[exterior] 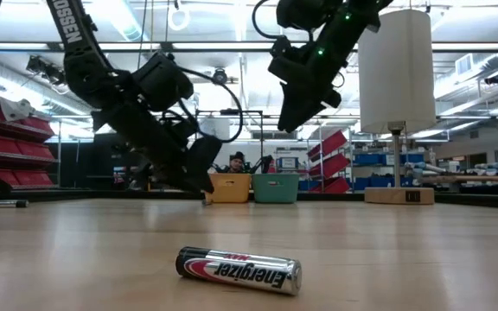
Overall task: Sort batteries
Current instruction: Put the silver battery into the yellow bin
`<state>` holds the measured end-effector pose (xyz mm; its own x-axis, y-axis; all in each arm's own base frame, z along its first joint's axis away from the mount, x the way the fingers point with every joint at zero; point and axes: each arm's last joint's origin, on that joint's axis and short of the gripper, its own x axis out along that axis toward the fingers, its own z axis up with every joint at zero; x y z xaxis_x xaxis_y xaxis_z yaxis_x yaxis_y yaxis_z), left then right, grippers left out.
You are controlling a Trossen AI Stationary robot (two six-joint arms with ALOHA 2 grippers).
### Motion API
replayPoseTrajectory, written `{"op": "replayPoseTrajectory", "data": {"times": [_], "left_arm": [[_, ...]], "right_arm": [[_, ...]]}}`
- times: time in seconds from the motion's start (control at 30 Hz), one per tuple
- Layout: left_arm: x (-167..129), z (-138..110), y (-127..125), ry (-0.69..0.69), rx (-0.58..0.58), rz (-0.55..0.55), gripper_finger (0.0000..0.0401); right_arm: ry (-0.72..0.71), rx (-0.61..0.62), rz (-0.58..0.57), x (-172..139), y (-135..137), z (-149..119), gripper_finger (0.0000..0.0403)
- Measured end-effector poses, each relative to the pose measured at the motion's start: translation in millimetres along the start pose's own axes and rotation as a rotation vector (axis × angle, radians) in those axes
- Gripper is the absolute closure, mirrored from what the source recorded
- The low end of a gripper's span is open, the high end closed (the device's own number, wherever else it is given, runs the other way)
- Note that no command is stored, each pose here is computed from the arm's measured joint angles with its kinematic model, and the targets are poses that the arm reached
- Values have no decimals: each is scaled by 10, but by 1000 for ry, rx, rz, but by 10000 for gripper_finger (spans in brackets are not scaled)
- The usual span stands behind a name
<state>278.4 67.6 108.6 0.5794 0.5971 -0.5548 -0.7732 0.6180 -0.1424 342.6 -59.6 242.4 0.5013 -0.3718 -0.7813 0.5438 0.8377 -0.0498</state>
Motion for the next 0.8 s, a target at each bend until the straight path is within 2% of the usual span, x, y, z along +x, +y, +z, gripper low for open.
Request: {"op": "replayPoseTrajectory", "data": {"times": [0.23,0.37,0.8], "left_arm": [[22,89,-65,20,-39,24,213],[37,88,-78,85,-43,53,213],[233,98,-53,122,-60,123,221]], "right_arm": [[22,23,-94,-80,40,-80,269],[38,24,-177,-143,49,-144,269],[36,-3,-180,-166,88,-163,269]]}}
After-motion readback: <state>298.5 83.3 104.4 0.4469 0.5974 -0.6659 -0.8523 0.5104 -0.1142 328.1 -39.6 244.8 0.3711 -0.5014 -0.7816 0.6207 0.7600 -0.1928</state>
